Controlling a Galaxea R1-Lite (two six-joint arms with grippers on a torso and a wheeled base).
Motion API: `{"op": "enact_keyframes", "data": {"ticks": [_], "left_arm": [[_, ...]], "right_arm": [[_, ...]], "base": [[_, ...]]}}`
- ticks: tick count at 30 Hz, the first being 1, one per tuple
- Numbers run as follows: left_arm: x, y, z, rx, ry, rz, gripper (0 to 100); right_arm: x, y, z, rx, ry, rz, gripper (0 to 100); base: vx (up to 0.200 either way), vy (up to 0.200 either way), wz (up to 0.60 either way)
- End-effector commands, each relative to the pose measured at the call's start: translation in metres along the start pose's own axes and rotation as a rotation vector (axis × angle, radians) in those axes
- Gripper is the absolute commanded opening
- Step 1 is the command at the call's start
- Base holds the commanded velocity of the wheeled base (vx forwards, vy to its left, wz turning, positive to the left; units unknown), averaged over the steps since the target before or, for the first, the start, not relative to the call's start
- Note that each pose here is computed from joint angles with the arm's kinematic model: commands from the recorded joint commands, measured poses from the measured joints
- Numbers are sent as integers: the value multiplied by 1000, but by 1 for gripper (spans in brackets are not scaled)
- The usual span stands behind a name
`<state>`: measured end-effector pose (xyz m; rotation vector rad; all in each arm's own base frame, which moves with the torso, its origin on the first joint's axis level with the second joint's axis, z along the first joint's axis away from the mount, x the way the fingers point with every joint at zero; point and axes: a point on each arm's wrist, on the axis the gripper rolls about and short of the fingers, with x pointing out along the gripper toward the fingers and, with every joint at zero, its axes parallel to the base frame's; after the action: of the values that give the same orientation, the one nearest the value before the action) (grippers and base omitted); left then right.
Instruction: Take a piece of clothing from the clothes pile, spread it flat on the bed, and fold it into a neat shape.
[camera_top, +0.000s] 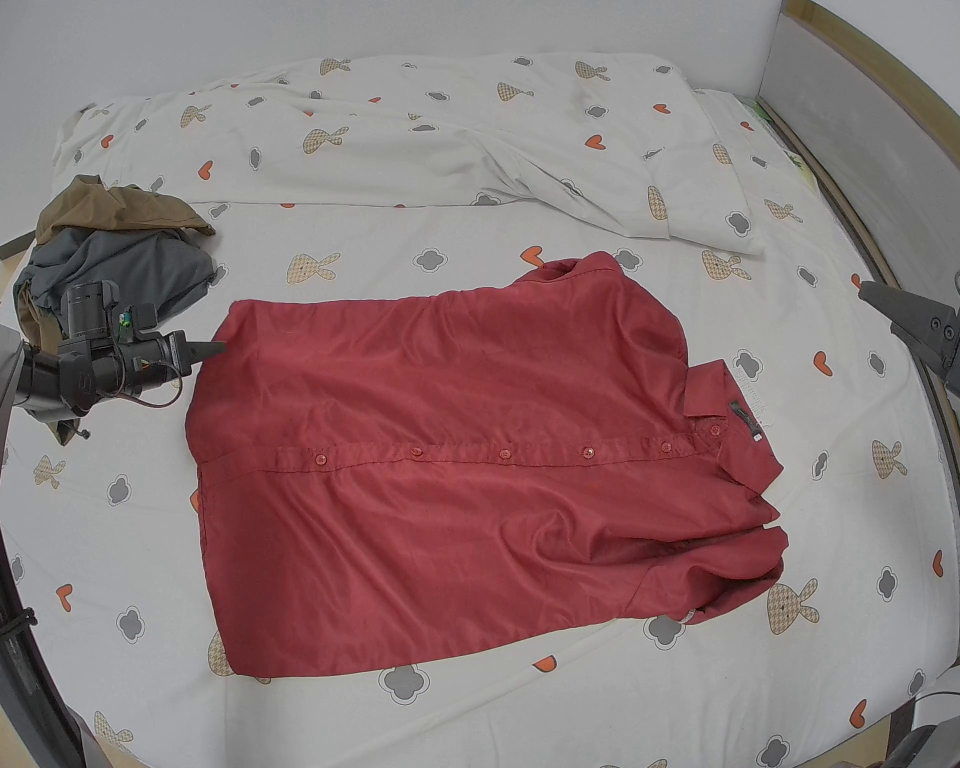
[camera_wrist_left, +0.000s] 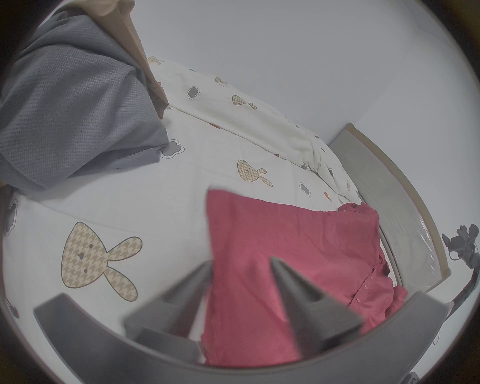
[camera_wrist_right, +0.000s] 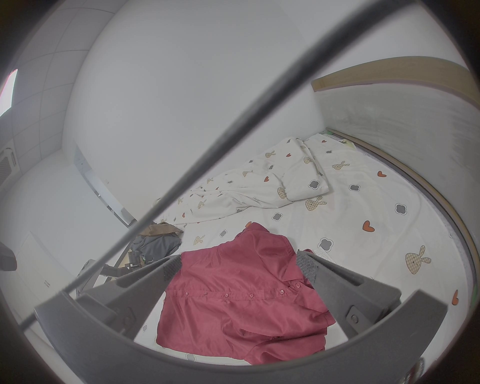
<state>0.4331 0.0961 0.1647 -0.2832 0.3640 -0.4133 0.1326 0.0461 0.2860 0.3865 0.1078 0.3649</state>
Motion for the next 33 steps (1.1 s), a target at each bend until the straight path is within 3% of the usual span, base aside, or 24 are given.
{"op": "enact_keyframes", "data": {"ticks": [1,3,7,14,19,26,33], "left_arm": [[-6,-1,0,-4,1,8,100],[-12,-1,0,-7,-1,19,100],[-59,-3,-5,-47,-1,82,100],[-116,-76,-96,-206,213,43,100],[-137,-109,-148,-261,333,-7,100],[-142,-110,-188,-261,345,-16,100],[-142,-113,-212,-247,342,-99,100]], "right_arm": [[1,0,0,0,2,0,100],[1,0,0,0,2,0,100],[1,0,0,0,2,0,100],[1,0,0,0,2,0,100],[1,0,0,1,5,7,100],[-1,0,0,1,2,12,100],[-2,1,1,1,-3,14,100]], "base": [[0,0,0],[0,0,0],[0,0,0],[0,0,0],[0,0,0],[0,0,0],[0,0,0]]}}
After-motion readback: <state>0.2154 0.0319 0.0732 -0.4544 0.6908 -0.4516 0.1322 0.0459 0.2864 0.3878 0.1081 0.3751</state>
